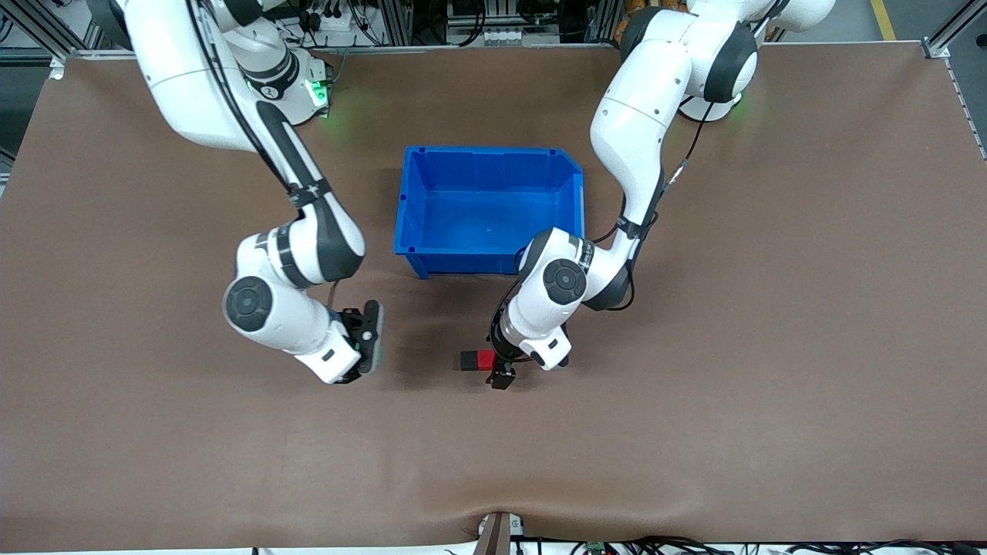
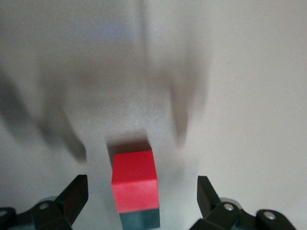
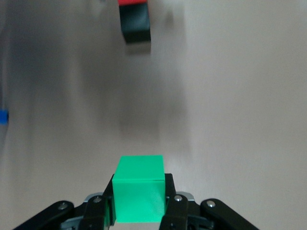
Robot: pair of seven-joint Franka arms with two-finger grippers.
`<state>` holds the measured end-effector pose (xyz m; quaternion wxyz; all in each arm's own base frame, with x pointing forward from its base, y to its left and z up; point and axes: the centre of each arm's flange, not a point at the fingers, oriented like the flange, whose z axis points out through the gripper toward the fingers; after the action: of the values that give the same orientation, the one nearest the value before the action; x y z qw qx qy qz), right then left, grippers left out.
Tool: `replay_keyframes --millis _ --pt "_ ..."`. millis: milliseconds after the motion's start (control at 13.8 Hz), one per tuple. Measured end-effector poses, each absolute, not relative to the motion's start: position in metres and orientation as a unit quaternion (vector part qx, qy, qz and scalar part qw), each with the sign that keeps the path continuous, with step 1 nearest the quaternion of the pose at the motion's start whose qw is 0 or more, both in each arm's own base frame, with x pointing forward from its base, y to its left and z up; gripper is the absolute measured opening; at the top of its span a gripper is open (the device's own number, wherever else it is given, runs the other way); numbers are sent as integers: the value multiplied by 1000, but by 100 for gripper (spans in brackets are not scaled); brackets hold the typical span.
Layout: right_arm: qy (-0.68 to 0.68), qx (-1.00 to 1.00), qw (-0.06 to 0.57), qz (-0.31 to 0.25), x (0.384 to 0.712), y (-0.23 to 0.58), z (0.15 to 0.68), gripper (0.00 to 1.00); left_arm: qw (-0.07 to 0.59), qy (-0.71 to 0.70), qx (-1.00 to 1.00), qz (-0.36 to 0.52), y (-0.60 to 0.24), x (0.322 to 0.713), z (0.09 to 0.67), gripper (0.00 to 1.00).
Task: Attach green and red cubes to black cube
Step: 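Carry the green cube to the black cube while the left gripper releases and withdraws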
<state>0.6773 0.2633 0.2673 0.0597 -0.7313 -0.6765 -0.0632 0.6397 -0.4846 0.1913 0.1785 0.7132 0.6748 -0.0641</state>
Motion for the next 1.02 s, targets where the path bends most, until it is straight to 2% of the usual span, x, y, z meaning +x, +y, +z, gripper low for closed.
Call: replay_keyframes --millis 581,1017 --pt "-605 -790 58 -81 684 339 246 39 174 625 759 -44 -406 695 262 100" --pt "-596 -801 0 -56 667 381 224 39 137 564 814 -19 -358 712 310 100"
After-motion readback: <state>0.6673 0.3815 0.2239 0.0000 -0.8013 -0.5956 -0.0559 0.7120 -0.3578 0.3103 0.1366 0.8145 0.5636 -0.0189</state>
